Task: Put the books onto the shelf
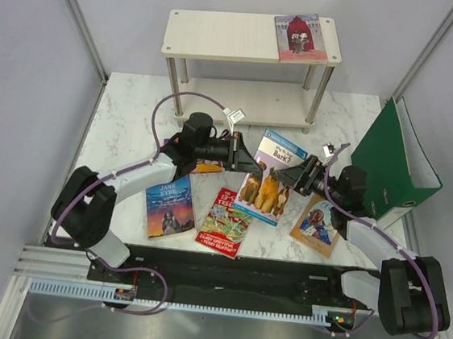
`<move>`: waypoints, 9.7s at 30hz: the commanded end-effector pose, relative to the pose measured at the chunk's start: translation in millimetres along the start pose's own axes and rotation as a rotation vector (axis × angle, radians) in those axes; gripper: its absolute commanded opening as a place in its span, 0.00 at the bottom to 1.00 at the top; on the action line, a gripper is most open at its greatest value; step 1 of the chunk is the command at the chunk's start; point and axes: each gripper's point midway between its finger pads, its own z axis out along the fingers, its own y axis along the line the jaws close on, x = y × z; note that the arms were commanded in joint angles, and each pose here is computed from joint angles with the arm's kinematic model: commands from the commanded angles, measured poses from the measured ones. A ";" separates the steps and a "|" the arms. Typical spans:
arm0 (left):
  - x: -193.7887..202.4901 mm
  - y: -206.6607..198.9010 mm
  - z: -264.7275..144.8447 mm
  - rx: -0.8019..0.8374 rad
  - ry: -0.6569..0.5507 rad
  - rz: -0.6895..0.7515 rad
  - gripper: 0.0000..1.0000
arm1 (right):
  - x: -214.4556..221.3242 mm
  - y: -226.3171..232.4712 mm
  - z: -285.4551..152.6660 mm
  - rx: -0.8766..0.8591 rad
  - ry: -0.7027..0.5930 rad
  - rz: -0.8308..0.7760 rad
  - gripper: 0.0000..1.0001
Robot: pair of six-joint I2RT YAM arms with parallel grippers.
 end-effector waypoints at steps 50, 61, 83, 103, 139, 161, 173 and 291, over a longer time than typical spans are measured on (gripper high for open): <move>11.9 -14.2 -55.4 -0.067 -0.156 0.016 0.08 | -90.7 107.6 20.5 -0.292 -0.089 -0.047 0.00; -19.1 -57.6 -85.1 -0.123 -0.283 0.118 0.02 | -74.8 76.4 14.8 -0.099 -0.056 -0.109 0.75; -221.4 -137.7 -175.1 -0.112 -0.470 0.164 0.02 | 17.4 -40.0 -23.6 0.296 -0.045 -0.144 0.98; -307.2 -49.8 -199.4 -0.023 -0.414 -0.181 0.06 | 39.7 -64.6 -20.2 0.322 0.013 -0.112 0.98; -326.7 -11.7 -216.6 -0.151 -0.503 -0.150 0.68 | 40.8 -63.1 -19.8 0.314 0.018 -0.107 0.98; -251.3 49.6 -234.7 -0.552 -0.430 -0.235 0.73 | 47.5 -54.3 -23.0 0.294 0.058 -0.100 0.98; -165.9 21.5 -227.8 -0.619 -0.460 -0.023 0.75 | 64.0 -46.0 -19.8 0.263 0.106 -0.007 0.98; 4.2 -20.6 -115.4 -0.295 -0.455 0.320 0.62 | -51.8 191.5 28.8 -0.238 0.024 -0.304 0.00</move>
